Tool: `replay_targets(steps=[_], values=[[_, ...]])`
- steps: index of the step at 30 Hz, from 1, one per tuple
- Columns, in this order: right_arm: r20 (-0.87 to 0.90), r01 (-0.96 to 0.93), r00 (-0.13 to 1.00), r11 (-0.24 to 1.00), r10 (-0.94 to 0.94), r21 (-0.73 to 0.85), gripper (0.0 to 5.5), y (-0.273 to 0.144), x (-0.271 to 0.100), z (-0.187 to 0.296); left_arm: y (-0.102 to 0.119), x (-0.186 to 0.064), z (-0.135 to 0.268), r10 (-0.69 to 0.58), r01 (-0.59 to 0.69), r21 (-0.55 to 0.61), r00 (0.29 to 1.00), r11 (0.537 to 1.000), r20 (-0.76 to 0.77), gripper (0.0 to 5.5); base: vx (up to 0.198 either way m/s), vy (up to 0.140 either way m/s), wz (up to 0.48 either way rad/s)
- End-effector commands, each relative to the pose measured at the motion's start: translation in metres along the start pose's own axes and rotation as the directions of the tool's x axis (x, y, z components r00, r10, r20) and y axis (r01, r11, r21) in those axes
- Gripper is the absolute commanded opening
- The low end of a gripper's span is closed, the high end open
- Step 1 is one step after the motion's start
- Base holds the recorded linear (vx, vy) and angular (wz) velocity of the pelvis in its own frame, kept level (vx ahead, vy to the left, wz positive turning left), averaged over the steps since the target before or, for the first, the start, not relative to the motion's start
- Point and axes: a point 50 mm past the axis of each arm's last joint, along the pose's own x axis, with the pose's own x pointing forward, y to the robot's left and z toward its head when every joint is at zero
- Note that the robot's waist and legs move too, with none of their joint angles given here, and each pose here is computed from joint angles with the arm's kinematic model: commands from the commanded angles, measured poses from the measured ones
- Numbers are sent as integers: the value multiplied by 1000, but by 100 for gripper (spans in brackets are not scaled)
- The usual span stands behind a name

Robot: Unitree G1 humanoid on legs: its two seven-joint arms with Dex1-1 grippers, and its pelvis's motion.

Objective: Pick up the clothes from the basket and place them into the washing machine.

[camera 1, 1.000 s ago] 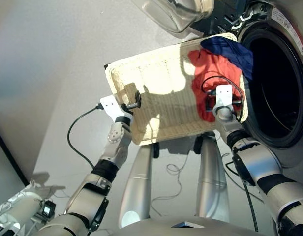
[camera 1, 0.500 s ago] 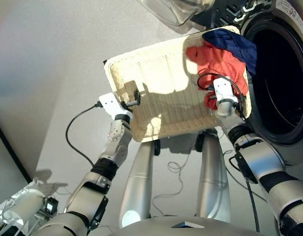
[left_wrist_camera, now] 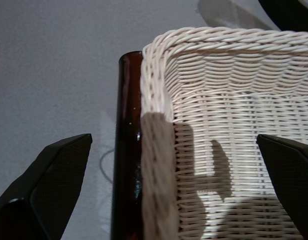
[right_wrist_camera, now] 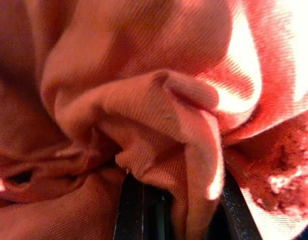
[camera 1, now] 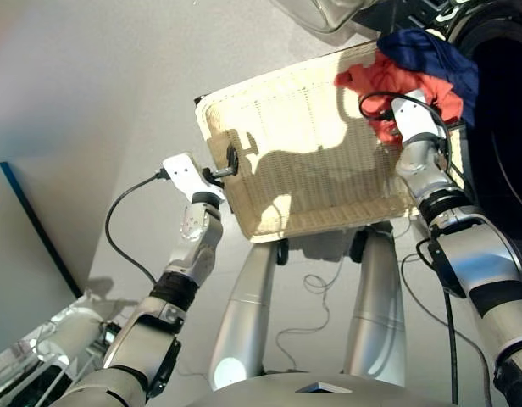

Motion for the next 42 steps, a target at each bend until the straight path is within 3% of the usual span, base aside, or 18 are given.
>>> replay_targets(steps=[1,6,13,18,20,27,29,33,35,37,42], values=[[99,674,718,723,-689,151,0,-184,37,36,27,-14,10,58,-60,28,995,998,78,550,0,0,0],[138,671,658,660,-740,337,0,-185,24,48,27,-17,7,62,-63,16,995,998,74,550,0,0,0],[81,668,659,632,-748,392,0,-176,17,34,28,-19,2,59,-60,19,997,998,54,550,-15,-1,8],[217,583,733,760,-644,287,0,-154,8,25,33,-22,-1,66,-67,21,997,997,44,550,20,-7,1],[181,498,785,778,-592,384,0,-135,3,20,33,-23,-4,67,-67,15,997,998,31,550,0,0,0],[50,480,838,777,-544,408,0,-110,-2,-5,31,-23,-7,50,-51,36,999,998,13,550,0,0,0],[-119,542,826,719,-550,435,0,-120,7,-23,35,-23,-6,64,-64,45,998,997,10,550,0,0,0],[-257,606,782,597,-568,525,0,-140,19,-24,40,-23,-5,88,-88,42,996,995,4,550,0,0,0],[-319,661,713,449,-624,601,0,-151,19,-15,43,-26,-8,109,-109,42,994,993,-8,550,0,0,0],[-424,708,612,224,-668,669,0,-156,15,-4,43,-29,-13,126,-125,44,992,991,-26,550,0,0,0],[-449,701,626,208,-638,682,0,-137,13,5,43,-32,-17,130,-128,33,991,991,-39,550,0,0,0]])
